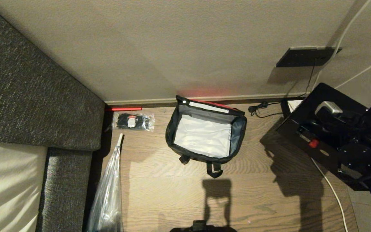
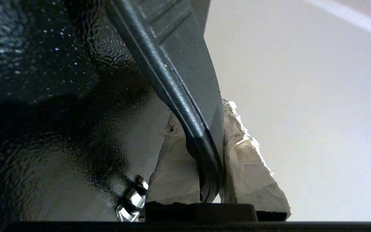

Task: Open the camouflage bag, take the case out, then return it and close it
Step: Grip the handle again

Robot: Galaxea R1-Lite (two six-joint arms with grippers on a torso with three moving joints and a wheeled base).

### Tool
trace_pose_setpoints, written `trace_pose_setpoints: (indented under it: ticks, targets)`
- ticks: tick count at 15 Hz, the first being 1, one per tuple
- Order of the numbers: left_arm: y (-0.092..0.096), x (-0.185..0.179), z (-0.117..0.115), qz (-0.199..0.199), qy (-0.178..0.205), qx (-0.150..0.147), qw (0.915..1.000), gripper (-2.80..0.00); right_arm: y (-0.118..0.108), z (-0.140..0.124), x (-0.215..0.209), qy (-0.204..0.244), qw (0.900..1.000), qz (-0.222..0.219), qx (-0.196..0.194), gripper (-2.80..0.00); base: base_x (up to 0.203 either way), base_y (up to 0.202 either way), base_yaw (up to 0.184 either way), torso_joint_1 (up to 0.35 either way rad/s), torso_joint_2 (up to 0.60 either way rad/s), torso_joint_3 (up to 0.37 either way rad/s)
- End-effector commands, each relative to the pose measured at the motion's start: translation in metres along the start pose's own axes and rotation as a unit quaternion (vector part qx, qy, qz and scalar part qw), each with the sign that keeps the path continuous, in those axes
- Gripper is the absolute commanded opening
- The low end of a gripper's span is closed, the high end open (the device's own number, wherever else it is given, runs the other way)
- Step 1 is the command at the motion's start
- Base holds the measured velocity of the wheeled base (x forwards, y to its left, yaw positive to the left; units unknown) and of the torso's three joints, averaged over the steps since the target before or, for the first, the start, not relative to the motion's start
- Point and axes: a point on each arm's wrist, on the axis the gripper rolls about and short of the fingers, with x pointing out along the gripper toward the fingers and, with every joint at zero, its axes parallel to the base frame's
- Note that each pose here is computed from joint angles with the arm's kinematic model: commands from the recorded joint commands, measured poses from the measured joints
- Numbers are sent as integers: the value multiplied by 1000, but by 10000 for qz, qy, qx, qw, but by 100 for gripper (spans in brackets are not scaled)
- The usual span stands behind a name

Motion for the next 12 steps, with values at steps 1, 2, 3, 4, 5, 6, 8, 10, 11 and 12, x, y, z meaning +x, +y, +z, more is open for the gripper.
trace_pose_setpoints:
  ticks: [1,2,3,4,5,6,8,10,11,12]
  targets:
    - [0,0,-1,4,16,-3,10000,-280,16,-6,11,285,9994,79,-167,-280,0,0,0,0,0,0]
    - [0,0,-1,4,16,-3,10000,-280,21,-5,13,303,9994,102,-141,-280,0,0,0,0,0,0]
    - [0,0,-1,4,16,-3,10000,-280,26,-2,15,294,9994,126,-148,-280,0,0,0,0,0,0]
    - [0,0,-1,4,16,-3,10000,-280,29,2,18,282,9994,131,-149,-280,0,0,0,0,0,0]
    - [0,0,-1,4,16,-3,10000,-280,37,9,21,260,9994,158,-192,-280,0,0,0,0,0,0]
    - [0,0,-1,4,16,-3,10000,-280,45,15,25,241,9993,184,-235,-280,0,0,0,0,0,0]
    - [0,0,-1,4,16,-3,10000,-280,62,27,33,219,9990,235,-315,-280,0,0,0,0,0,0]
    - [0,0,-1,4,16,-3,10000,-280,81,40,40,202,9987,276,-379,-280,0,0,0,0,0,0]
    - [0,0,-1,4,16,-3,10000,-280,89,48,44,190,9988,273,-368,-280,0,0,0,0,0,0]
    - [0,0,-1,4,16,-3,10000,-280,101,56,47,164,9987,292,-388,-280,0,0,0,0,0,0]
